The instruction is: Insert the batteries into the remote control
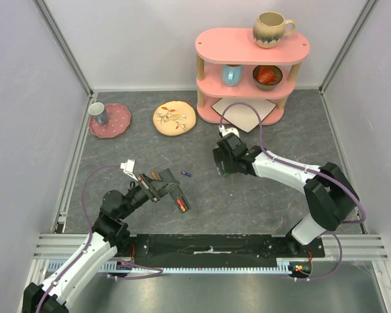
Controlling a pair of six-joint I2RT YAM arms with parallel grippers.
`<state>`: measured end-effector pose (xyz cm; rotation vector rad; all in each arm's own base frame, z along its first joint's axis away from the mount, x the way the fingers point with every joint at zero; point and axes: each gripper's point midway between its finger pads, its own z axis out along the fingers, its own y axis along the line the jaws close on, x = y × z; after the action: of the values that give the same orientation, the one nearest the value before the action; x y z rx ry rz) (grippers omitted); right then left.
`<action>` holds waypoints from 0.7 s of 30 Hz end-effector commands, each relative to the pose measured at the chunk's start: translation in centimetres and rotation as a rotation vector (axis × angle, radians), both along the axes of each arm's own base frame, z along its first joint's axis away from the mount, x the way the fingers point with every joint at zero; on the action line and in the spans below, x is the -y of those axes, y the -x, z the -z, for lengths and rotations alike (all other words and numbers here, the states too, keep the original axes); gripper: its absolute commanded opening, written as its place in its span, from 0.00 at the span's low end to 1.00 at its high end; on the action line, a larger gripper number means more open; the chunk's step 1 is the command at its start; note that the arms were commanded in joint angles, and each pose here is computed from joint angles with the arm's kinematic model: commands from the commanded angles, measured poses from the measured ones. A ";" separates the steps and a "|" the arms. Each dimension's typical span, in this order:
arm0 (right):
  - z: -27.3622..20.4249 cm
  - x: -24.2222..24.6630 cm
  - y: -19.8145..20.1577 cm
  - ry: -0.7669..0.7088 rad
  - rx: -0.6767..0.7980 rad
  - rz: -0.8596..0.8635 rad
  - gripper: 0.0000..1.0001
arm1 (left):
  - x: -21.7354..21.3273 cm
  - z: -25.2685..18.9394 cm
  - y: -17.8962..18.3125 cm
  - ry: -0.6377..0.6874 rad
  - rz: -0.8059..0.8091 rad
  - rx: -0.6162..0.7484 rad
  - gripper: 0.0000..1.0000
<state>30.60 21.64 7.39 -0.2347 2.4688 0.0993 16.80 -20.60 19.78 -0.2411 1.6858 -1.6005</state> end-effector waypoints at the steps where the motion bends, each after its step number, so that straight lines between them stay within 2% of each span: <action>1: 1.5 -0.1 0.4 0.080 0.000 -0.236 0.85 | -0.2 1.8 -0.4 -0.032 -0.019 -0.029 0.02; 9: 3.2 -1.0 0.0 0.088 -0.036 -0.307 0.80 | -0.1 1.4 -0.4 -0.048 -0.015 -0.018 0.02; 21: 5.6 -0.6 -0.5 0.082 -0.080 -0.323 0.71 | -0.1 1.9 -0.5 -0.061 -0.018 -0.028 0.02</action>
<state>29.89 21.56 1.76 -0.6565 2.5277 0.1049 16.93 -20.67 18.04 -0.2774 1.7647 -1.5743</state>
